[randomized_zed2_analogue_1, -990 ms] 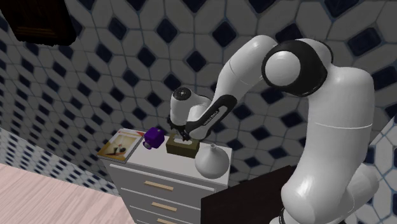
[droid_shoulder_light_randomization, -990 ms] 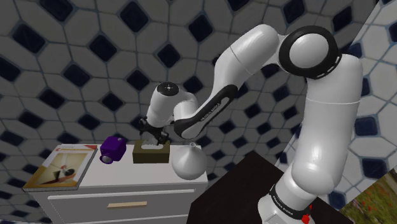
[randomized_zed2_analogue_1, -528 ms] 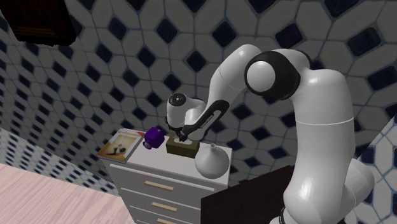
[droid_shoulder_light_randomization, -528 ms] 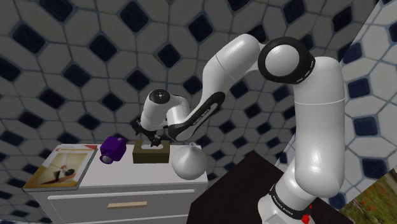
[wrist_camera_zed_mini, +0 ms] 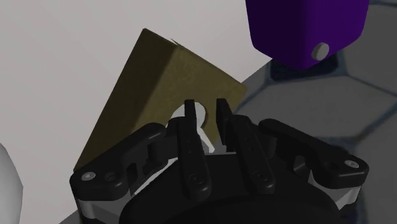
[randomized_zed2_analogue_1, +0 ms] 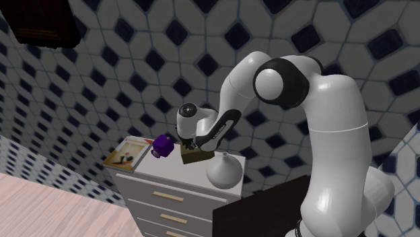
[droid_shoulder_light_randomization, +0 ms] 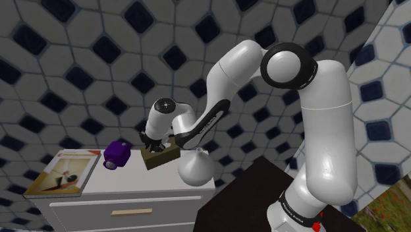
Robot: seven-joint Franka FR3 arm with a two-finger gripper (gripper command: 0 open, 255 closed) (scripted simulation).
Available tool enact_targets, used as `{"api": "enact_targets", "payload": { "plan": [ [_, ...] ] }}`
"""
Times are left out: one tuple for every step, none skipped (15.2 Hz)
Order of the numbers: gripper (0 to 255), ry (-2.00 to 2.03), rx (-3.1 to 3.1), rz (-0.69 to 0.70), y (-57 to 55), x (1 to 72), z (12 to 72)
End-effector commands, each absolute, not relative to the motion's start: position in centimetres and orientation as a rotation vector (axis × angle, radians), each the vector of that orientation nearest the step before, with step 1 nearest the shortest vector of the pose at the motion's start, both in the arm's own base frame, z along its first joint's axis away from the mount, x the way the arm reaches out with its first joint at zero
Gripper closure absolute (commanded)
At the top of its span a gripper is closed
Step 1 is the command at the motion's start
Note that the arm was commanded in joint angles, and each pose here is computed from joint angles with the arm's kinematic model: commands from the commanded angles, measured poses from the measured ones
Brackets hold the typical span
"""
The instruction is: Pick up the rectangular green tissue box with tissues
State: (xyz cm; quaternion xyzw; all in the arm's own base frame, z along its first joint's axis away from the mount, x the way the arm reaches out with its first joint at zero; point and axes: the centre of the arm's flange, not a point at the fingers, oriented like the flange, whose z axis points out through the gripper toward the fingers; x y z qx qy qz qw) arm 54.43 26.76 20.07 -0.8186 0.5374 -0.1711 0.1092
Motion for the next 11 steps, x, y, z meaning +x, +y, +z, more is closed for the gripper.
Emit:
{"api": "enact_targets", "payload": {
  "plan": [
    [255, 1.582, -2.409, -0.502, 26.7, 54.4, 19.9],
    [255, 1.582, -2.409, -0.502, 26.7, 54.4, 19.9],
    [255, 1.582, -2.409, -0.502, 26.7, 54.4, 19.9],
    [255, 1.582, -2.409, -0.502, 26.7, 54.4, 19.9],
    [255, 1.582, -2.409, -0.502, 26.7, 54.5, 20.0],
    [255, 1.582, -2.409, -0.502, 26.7, 54.5, 20.0],
    [255, 1.582, -2.409, -0.502, 26.7, 54.3, 19.9],
    [255, 1.582, -2.409, -0.502, 26.7, 54.3, 20.5],
    [255, 1.582, -2.409, -0.502, 26.7, 54.3, 21.0],
    [255, 1.582, -2.409, -0.502, 26.7, 54.3, 21.5],
    [255, 1.582, -2.409, -0.502, 26.7, 54.3, 22.0]
  ]
}}
